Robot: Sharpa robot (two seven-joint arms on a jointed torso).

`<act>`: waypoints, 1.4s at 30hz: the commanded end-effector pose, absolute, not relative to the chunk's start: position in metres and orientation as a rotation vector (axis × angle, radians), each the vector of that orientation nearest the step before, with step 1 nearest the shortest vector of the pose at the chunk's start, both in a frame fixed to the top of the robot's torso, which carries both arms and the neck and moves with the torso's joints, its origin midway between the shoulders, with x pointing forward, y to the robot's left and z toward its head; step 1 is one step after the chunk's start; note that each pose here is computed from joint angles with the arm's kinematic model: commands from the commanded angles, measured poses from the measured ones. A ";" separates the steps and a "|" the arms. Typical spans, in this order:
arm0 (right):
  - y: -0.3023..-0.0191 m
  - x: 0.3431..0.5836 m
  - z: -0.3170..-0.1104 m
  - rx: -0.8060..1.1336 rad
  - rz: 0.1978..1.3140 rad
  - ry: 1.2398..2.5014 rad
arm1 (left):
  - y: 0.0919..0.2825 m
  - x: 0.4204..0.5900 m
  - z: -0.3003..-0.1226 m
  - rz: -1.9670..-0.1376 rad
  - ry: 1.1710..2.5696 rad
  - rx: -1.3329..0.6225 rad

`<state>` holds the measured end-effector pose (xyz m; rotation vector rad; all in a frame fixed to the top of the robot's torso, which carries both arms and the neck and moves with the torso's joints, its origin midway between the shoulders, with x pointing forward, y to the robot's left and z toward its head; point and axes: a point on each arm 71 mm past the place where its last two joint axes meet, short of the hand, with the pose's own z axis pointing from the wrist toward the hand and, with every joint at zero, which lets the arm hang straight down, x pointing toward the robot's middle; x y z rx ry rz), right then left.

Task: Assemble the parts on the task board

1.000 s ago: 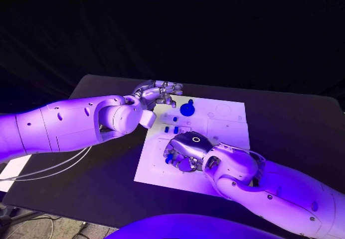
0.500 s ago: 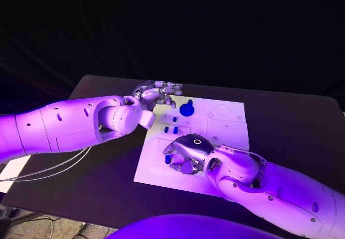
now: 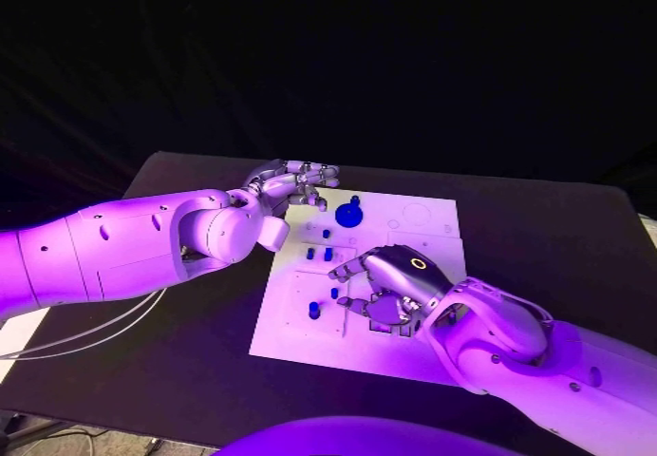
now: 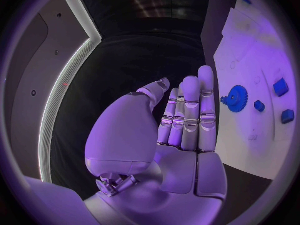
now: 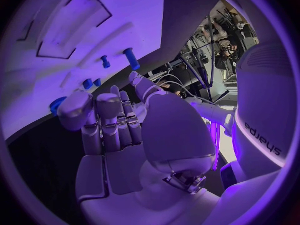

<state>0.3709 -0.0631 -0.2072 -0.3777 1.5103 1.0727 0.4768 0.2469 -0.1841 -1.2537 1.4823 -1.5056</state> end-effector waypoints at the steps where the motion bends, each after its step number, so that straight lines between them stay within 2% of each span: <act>1: -0.090 0.379 -0.201 -0.123 1.121 1.635 | 0.244 0.477 -0.184 -1.530 1.493 -1.240; 4: -0.125 0.384 -0.200 -0.046 1.009 1.767 | 0.245 0.477 -0.185 -1.527 1.493 -1.242; 5: -0.127 0.384 -0.200 -0.043 1.000 1.772 | 0.245 0.477 -0.185 -1.527 1.493 -1.242; 9: -0.165 0.380 -0.201 0.009 0.845 1.856 | 0.246 0.476 -0.187 -1.524 1.494 -1.246; 16: -0.194 0.369 -0.206 0.086 0.680 1.889 | 0.247 0.474 -0.194 -1.517 1.503 -1.261; 23: -0.197 0.366 -0.211 0.019 0.557 1.884 | 0.246 0.473 -0.198 -1.517 1.510 -1.267; 27: -0.193 0.366 -0.214 -0.035 0.524 1.880 | 0.245 0.473 -0.199 -1.518 1.512 -1.268; 42: -0.170 0.370 -0.233 -0.120 0.506 1.893 | 0.246 0.472 -0.200 -1.518 1.513 -1.270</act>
